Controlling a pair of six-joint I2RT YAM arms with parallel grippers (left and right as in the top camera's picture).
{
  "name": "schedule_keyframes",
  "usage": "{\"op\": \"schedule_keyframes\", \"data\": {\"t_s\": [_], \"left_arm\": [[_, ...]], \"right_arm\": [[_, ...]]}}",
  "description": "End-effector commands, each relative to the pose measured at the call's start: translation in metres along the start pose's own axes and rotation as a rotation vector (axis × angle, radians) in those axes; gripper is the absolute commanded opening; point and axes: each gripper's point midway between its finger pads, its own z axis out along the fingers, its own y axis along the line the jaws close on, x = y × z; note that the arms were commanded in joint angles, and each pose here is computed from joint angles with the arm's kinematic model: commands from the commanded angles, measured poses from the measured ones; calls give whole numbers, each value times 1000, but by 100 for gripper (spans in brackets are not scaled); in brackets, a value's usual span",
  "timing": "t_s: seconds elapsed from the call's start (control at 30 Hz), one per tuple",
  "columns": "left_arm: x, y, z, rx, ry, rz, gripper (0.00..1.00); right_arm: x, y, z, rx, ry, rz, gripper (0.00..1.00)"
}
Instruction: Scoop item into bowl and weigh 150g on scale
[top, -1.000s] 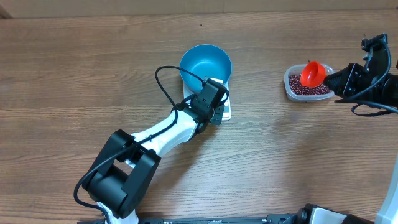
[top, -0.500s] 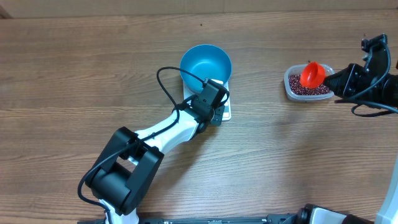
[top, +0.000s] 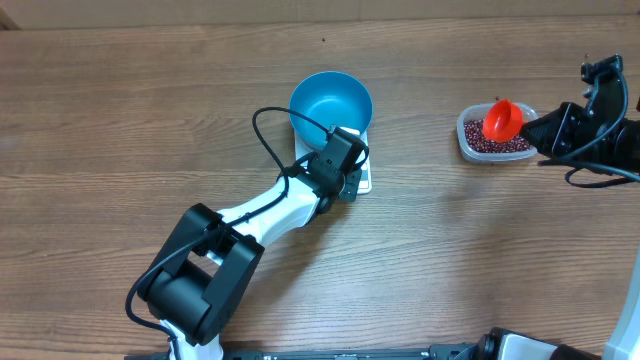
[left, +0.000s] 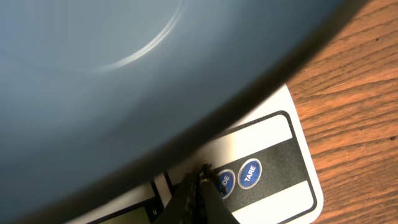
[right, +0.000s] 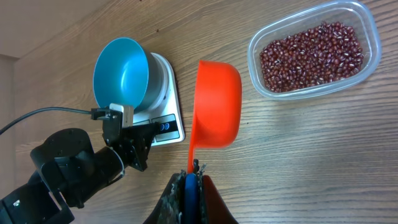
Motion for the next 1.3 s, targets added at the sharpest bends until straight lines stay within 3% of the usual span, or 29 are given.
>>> {"op": "schedule_keyframes", "data": {"t_s": [0.0,0.73,0.9,1.03,1.13,1.27], "left_arm": [[15,-1,7,2,47,35,4],[11,-11,-3,57,46,93,4],[-26,-22,-60,117,-57,91,4],[-59,-24,-129,157,-207,99,11],[-67,-23,-163,165,-268,151,15],[-64,-13,-198,149,-302,259,11]], "right_arm": [[-1,1,-3,-4,-10,-10,4],[-2,1,-3,-4,-13,-11,4],[-4,1,-3,-5,-19,-15,4],[-4,1,-3,-5,-19,-15,4],[-4,1,-3,-5,-19,-15,4],[-4,1,-3,-5,-19,-15,4]]}}
